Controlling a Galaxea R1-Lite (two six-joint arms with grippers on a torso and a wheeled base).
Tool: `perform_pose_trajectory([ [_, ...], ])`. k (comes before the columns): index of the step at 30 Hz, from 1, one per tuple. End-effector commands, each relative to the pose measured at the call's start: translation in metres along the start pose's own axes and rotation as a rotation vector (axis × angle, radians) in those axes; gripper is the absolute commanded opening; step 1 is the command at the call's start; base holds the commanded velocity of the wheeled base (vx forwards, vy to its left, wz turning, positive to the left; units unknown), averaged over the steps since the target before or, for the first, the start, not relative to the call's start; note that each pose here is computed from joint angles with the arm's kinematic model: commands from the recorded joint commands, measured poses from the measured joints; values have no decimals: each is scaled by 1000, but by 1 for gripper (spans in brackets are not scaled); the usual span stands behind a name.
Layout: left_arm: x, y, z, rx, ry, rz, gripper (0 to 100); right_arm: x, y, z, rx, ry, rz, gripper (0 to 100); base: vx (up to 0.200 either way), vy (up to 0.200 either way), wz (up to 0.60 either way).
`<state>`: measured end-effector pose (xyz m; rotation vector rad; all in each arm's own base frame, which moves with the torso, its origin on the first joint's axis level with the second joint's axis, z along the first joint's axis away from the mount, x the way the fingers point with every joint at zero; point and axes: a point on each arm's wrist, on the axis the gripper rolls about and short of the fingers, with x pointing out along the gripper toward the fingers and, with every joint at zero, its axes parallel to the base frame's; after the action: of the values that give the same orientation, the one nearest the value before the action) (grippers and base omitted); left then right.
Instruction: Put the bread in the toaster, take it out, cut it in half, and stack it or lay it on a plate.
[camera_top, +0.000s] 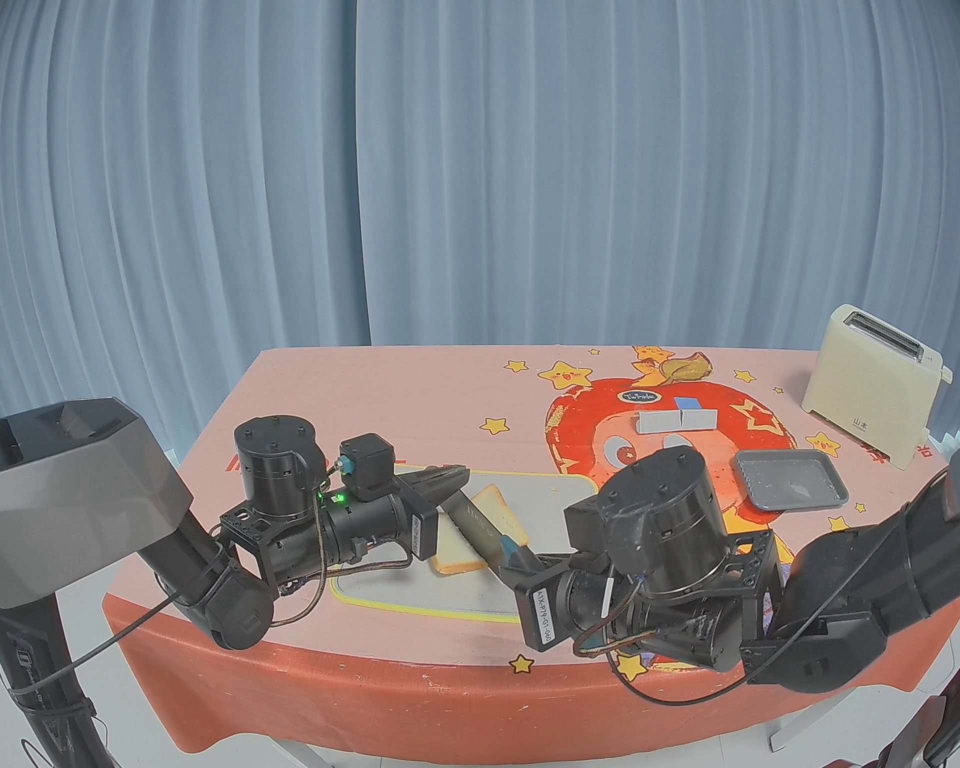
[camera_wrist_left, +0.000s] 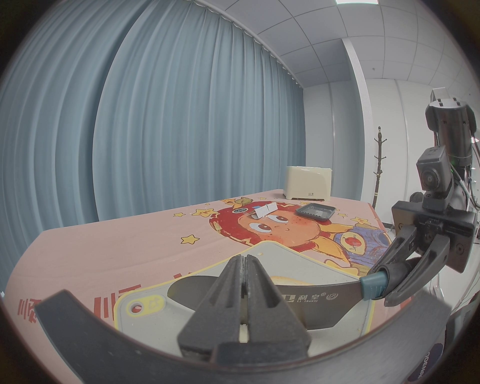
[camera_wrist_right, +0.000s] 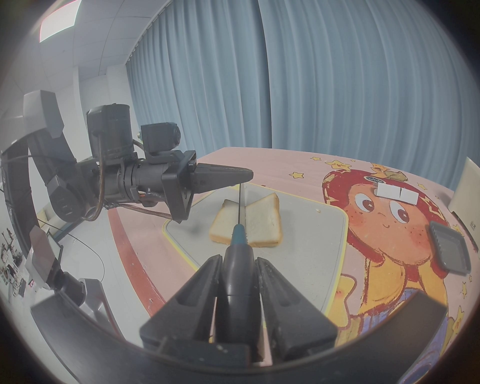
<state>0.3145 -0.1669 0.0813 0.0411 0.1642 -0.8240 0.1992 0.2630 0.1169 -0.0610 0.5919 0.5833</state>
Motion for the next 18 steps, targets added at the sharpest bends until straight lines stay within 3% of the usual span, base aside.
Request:
perform_pose_trajectory([
  [1,2,1,-6,-8,19,0,0,-3,0,8,15,-41,8,0,0,0,0],
  [6,2,0,-5,-8,19,-1,0,-1,0,9,18,-69,14,0,0,0,0],
  [18,1,0,0,-1,2,-2,0,1,1,0,0,-32,10,0,0,0,0],
])
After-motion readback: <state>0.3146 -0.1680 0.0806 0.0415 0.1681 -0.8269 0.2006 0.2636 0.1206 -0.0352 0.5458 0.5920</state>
